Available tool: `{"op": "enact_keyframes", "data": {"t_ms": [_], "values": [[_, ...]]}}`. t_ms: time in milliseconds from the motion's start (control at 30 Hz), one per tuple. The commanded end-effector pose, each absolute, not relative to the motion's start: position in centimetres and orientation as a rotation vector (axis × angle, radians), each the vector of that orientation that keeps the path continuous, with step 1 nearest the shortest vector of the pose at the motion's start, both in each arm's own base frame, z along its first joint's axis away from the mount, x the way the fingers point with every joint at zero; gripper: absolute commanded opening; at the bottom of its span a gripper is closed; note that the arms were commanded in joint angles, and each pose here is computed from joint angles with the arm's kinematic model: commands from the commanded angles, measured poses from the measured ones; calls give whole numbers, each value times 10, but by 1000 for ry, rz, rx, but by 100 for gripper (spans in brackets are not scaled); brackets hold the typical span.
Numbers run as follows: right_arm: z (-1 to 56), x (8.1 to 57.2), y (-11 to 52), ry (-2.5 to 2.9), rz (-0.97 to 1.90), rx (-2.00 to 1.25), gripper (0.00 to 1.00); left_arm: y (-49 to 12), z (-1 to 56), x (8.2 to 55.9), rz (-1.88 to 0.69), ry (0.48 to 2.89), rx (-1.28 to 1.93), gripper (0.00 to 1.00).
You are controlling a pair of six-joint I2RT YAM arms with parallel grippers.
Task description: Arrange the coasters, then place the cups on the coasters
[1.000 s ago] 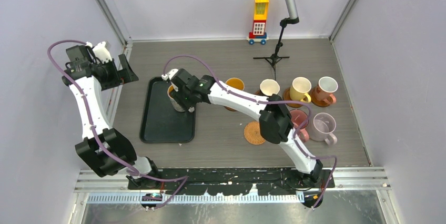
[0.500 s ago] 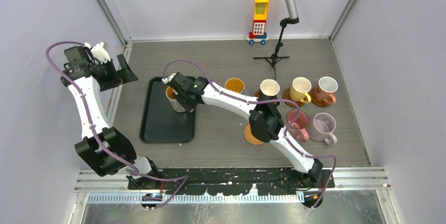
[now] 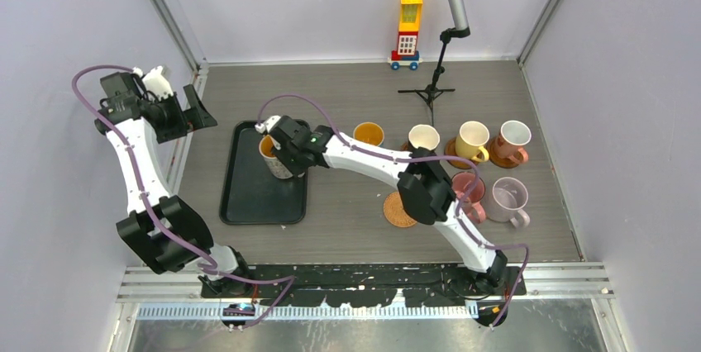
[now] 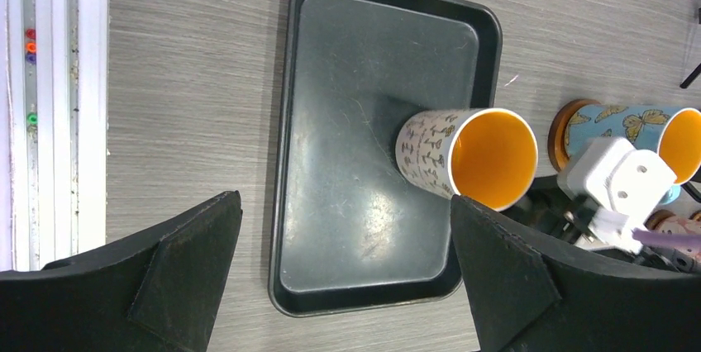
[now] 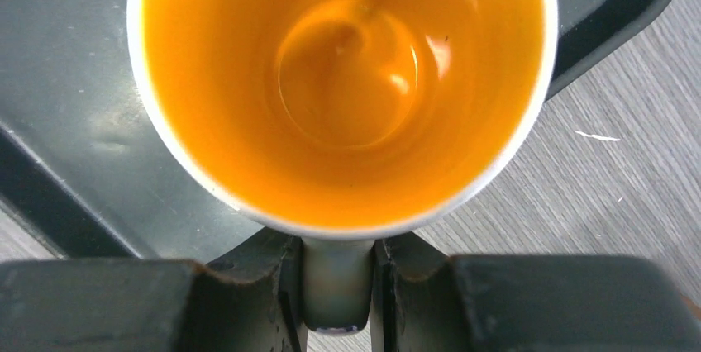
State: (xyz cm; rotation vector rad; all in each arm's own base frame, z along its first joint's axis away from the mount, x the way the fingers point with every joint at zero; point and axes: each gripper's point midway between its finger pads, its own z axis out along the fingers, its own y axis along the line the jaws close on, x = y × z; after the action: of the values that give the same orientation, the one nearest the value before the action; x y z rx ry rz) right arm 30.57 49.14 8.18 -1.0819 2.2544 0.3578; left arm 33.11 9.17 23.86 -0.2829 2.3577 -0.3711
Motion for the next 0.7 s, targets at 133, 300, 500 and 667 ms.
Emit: {"op": "enact_keyframes", "data": {"t_ms": [133,300,500,667], "values": [[254,318,525,1750,672,-904,0,96,267,343,-365,2279,-239,100],[277,310,503,1694,725,-859,0,96,272,346,-368,2268,-226,100],[296,286,454,1651,738,-847,0,91,276,348,-406,2254,-214,100],[284,262,387,1737,672,-752,0,88,280,349,-417,2248,-203,100]]}}
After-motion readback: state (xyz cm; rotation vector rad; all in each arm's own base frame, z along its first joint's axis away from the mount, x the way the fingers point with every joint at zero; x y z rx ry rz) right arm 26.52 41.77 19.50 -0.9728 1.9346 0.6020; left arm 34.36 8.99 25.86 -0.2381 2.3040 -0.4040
